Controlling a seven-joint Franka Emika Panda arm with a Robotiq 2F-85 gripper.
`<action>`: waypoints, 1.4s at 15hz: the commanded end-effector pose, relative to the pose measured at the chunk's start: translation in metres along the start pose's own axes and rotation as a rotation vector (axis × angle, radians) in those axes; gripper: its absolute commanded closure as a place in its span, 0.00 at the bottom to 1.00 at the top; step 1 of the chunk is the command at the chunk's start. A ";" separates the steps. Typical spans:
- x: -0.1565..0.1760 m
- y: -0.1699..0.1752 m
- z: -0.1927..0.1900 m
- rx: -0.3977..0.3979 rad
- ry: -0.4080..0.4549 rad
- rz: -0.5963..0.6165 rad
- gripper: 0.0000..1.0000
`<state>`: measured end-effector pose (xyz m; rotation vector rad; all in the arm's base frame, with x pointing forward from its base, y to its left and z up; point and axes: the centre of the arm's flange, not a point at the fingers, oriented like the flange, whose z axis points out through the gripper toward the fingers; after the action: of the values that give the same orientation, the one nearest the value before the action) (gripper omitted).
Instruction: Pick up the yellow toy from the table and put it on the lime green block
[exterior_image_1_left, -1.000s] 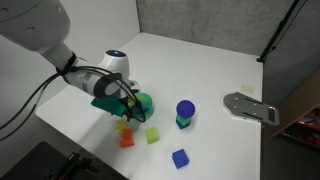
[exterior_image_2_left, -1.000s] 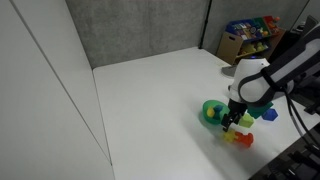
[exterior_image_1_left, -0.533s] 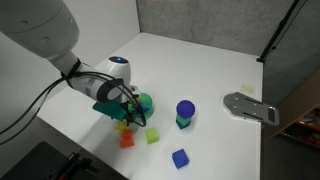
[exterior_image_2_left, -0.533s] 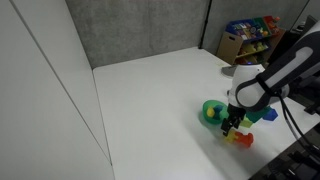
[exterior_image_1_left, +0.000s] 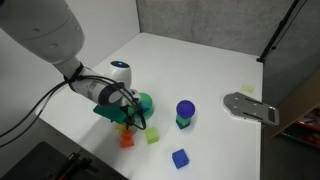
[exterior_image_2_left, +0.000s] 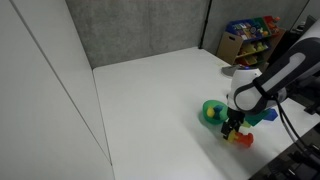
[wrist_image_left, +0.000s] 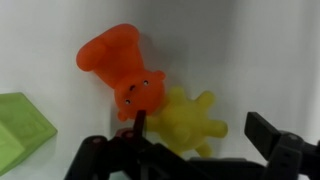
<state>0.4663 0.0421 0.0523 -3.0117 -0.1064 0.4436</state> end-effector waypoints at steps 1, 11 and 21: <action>0.006 0.000 -0.002 -0.009 -0.007 0.008 0.25; -0.011 -0.024 -0.053 0.023 -0.027 -0.053 0.83; -0.012 -0.014 -0.166 0.029 0.125 -0.013 0.83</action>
<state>0.5025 0.0636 0.1826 -3.0057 -0.1662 0.2994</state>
